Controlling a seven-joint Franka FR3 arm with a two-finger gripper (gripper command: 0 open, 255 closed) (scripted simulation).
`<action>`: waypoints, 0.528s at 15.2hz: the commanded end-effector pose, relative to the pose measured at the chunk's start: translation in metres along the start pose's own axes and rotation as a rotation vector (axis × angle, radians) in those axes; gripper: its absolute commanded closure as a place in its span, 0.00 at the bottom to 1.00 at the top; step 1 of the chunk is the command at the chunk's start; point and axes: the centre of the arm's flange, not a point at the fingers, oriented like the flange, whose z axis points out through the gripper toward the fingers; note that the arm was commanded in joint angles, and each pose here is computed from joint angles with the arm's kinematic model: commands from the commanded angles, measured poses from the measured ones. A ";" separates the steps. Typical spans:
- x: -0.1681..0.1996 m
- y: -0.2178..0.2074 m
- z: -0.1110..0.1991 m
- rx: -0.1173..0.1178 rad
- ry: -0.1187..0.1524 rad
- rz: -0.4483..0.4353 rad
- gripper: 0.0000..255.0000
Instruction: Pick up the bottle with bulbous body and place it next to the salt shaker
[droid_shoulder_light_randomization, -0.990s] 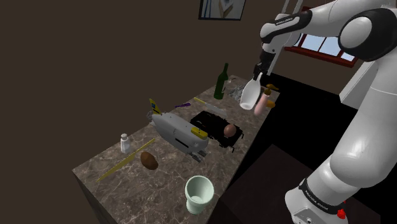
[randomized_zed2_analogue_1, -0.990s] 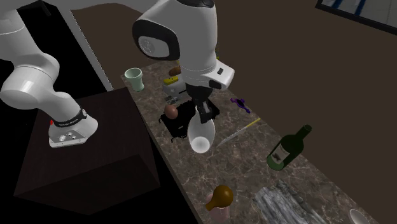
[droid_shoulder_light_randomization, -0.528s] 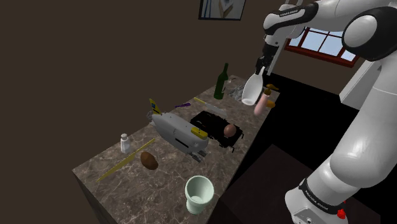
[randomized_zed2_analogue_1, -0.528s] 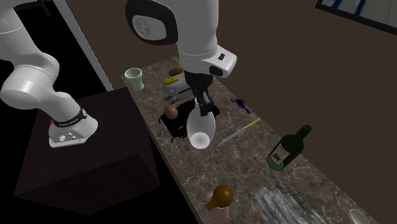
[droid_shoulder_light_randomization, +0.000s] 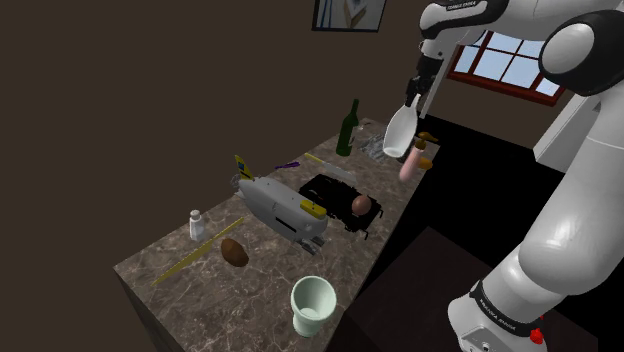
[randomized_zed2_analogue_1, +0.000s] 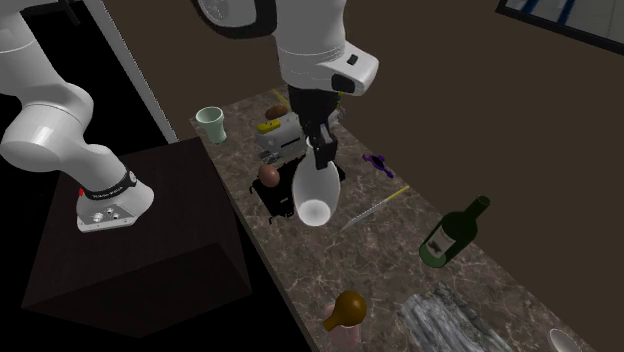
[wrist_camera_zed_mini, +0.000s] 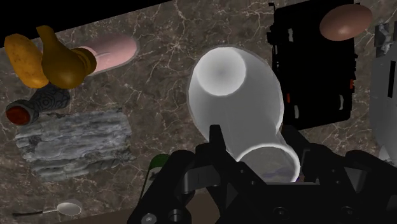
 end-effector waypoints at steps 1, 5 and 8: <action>0.000 0.000 -0.011 0.000 0.000 0.000 1.00; 0.001 0.000 -0.032 0.000 0.000 0.000 1.00; 0.002 0.000 -0.048 0.000 0.000 0.000 1.00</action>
